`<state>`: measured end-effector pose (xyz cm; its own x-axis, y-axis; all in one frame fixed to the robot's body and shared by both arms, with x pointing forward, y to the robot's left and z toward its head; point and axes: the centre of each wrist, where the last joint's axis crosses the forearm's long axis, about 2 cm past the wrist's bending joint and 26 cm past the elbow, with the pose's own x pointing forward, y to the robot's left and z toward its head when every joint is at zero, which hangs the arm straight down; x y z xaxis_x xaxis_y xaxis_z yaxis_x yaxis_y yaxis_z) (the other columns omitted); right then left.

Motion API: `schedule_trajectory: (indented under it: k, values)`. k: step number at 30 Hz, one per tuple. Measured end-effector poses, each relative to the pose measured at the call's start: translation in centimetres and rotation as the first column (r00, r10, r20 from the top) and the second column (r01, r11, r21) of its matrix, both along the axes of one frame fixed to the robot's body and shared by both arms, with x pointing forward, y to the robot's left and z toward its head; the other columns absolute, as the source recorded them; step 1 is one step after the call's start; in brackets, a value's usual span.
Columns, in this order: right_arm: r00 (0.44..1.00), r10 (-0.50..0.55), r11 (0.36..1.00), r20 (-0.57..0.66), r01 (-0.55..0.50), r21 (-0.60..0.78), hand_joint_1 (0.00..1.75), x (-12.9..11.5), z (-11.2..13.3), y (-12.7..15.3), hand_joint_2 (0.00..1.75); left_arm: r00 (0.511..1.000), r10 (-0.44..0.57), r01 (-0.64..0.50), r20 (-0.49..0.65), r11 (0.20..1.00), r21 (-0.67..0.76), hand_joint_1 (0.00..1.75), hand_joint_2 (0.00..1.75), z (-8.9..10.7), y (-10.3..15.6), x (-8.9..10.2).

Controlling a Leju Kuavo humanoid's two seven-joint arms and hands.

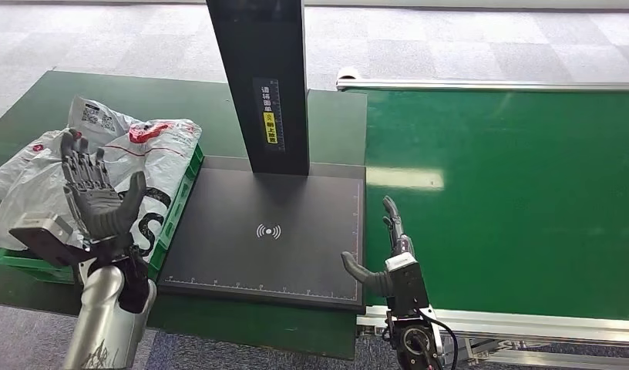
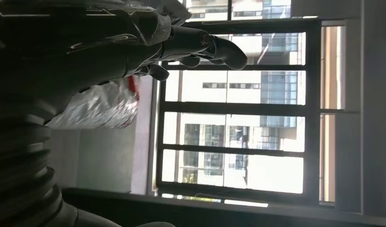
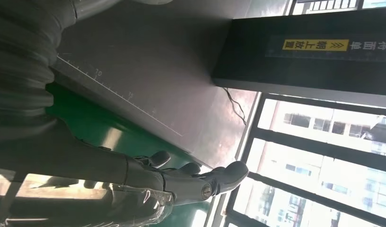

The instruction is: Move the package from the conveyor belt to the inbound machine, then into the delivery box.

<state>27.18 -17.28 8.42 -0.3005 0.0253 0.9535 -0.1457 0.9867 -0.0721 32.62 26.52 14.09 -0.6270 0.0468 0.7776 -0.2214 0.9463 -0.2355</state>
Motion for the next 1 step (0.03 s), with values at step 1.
schedule_trajectory:
  k: [1]
  values:
    - [1.0,0.002,1.0,-0.005,-0.002,0.0,0.0,-0.02,-0.06,-0.02,1.75,1.0,-0.017,0.017,-0.017,1.0,-0.008,0.0,1.75,-0.65,-0.53,-0.72]
